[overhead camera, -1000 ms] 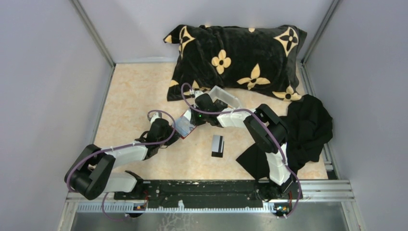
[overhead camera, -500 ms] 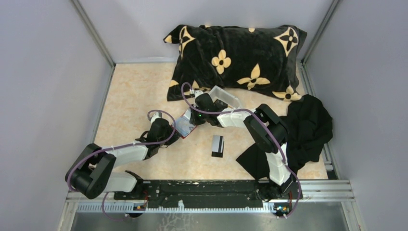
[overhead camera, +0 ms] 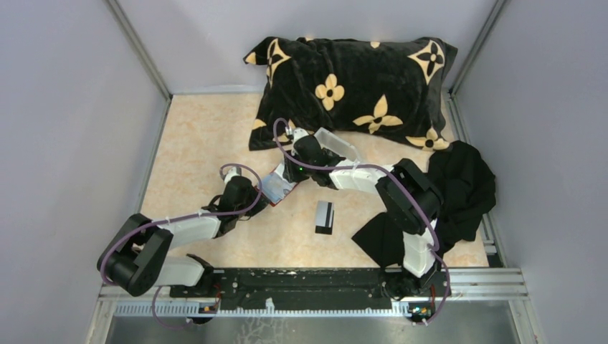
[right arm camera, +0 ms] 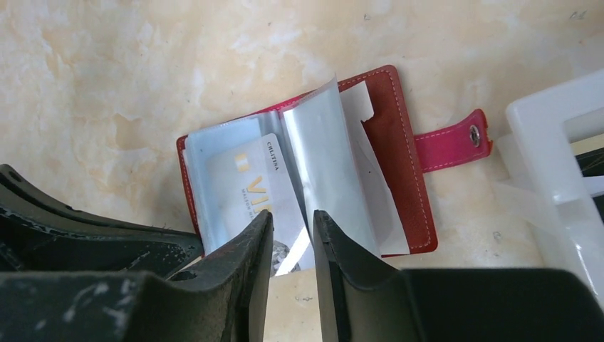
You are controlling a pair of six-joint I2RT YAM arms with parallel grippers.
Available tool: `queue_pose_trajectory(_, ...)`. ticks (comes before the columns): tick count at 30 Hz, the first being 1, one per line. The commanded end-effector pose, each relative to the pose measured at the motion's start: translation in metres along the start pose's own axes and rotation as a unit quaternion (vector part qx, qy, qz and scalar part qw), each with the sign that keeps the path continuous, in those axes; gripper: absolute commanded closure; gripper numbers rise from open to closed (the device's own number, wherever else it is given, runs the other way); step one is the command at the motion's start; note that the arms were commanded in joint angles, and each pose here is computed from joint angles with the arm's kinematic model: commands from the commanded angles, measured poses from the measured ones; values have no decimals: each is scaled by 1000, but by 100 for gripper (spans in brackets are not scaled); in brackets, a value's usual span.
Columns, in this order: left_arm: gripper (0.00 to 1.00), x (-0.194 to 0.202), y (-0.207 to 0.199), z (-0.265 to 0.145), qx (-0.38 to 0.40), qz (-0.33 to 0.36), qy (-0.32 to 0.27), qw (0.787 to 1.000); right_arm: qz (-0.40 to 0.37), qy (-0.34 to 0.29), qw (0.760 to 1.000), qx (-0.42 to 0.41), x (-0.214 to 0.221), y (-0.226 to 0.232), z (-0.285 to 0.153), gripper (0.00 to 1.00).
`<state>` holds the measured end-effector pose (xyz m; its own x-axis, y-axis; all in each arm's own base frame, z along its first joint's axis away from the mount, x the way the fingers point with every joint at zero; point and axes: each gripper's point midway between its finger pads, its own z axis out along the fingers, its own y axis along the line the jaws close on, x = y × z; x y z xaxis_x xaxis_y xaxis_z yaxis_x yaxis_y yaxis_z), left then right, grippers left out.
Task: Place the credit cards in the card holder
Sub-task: Insert the credit card into the card holder.
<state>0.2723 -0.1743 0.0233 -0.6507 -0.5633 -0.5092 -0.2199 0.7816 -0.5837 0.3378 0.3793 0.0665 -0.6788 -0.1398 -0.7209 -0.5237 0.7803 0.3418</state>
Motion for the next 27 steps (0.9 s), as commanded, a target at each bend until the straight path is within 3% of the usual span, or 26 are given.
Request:
queue_pose_trajectory(1, 94, 11, 19, -1, -29, 19, 16, 999, -18, -32, 999, 2, -21, 7, -20, 71)
queue_pose_trajectory(12, 94, 11, 18, 0, -27, 21, 18, 999, -53, 15, 998, 26, 18, 7, -32, 97)
queue_pose_trajectory(27, 94, 12, 18, -1, -26, 23, 19, 999, -57, 57, 996, 25, 43, 9, -19, 100)
